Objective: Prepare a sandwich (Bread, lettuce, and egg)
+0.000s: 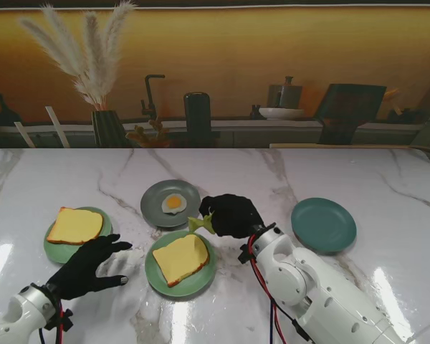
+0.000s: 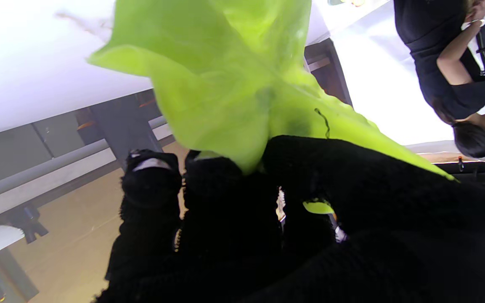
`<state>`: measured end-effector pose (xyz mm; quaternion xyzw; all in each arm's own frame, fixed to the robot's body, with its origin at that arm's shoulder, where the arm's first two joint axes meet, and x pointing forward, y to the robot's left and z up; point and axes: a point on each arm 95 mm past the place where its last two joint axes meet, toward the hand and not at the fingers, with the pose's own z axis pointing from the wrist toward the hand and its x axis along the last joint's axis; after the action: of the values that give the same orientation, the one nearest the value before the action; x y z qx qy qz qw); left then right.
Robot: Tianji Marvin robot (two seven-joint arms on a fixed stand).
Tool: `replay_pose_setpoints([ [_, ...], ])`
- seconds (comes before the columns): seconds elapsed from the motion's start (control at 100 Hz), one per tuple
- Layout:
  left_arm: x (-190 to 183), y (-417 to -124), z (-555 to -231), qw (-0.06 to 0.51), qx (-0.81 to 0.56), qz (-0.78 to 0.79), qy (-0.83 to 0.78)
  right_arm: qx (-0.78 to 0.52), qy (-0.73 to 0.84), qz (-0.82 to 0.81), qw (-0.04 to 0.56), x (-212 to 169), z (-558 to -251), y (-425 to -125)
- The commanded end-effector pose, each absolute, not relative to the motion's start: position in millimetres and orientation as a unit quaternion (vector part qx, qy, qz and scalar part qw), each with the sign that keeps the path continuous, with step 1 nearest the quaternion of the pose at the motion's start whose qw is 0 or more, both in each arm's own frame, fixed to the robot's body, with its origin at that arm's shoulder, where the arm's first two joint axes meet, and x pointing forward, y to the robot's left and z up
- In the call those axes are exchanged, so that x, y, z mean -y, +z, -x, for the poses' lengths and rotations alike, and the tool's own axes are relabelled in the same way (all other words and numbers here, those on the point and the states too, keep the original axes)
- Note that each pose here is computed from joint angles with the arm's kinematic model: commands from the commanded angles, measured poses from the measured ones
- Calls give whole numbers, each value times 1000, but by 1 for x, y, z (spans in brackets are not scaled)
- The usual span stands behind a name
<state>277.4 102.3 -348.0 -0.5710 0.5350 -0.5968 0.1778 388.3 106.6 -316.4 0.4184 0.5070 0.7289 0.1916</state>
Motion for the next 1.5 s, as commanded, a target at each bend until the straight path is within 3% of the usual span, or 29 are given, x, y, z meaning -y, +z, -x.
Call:
replay_pose_setpoints([
  [0.0,-104,-350,-275,180,-533,575,-595,-501,738,-416,176,-121,-386,-314],
  [0.89,-106,-348,-275,189,-533,574,-592,-536,724,-407,153,-142,-401,-335],
  [1.49,-105,-349,-276,185,-534,575,-592,-560,712,-404,125,-139,-376,-342],
])
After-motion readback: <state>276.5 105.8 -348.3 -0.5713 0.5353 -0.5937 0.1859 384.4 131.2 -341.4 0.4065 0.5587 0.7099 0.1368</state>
